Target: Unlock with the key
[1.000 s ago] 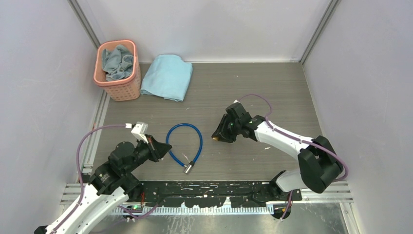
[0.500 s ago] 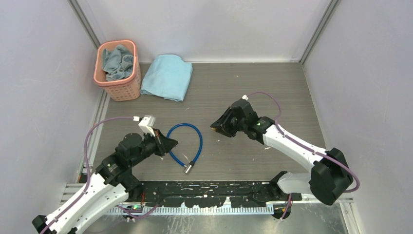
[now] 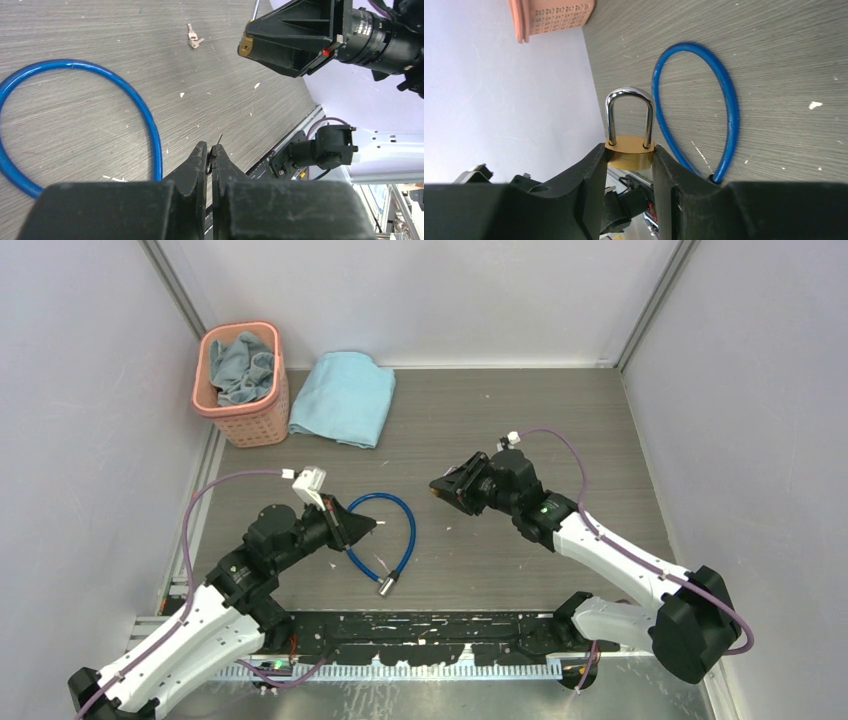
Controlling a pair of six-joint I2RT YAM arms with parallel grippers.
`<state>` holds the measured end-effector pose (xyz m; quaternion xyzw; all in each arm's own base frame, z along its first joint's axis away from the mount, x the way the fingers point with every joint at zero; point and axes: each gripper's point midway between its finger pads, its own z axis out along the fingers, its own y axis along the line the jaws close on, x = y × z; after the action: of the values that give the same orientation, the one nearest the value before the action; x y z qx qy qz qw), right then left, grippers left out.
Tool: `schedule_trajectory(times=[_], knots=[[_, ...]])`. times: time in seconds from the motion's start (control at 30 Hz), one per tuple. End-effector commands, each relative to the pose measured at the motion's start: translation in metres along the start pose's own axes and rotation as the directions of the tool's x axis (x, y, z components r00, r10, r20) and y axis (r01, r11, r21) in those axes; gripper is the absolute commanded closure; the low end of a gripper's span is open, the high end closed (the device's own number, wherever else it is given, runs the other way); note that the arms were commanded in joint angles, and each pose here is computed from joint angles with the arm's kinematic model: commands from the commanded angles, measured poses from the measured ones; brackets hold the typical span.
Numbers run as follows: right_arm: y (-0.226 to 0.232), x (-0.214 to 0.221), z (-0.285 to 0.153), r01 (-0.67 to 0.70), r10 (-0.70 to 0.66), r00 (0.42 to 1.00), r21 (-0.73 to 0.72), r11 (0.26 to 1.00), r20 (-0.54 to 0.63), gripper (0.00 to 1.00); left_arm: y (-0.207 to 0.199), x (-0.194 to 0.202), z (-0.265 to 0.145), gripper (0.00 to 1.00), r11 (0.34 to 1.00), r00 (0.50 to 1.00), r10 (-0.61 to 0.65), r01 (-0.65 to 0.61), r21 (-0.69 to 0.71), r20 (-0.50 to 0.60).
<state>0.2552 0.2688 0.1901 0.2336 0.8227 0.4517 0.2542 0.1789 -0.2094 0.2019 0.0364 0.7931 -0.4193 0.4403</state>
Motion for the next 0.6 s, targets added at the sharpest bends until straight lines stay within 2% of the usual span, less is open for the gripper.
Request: schedule_trajectory(times=[0.0,0.2,0.33,0.47,0.57], knots=[[0.042,-0.009,-0.003,-0.079,0.082,0.997,-0.148,0.986,0.016,0.99,-0.04,-0.034,0.002,1.0,0.989,0.995,-0.005,-0.01,0.147,0.1],[0.045,-0.008,0.0,-0.276,0.274,0.961,-0.085,0.957,-0.026,0.99,-0.057,-0.046,0.008,1.0,0.975,0.989,0.021,-0.052,0.217,0.145],[0.056,0.0,0.001,-0.315,0.311,0.948,-0.063,0.947,-0.07,0.99,-0.064,-0.055,0.011,1.0,0.968,0.981,0.036,-0.082,0.238,0.191],[0.053,0.012,0.003,-0.329,0.333,0.942,0.074,0.941,-0.044,0.99,-0.065,-0.064,0.013,1.0,0.969,0.967,0.029,-0.089,0.23,0.253],[0.051,0.023,0.003,-0.399,0.405,0.914,0.131,0.907,-0.02,0.99,-0.064,-0.068,0.014,1.0,0.972,0.957,0.021,-0.087,0.217,0.29]])
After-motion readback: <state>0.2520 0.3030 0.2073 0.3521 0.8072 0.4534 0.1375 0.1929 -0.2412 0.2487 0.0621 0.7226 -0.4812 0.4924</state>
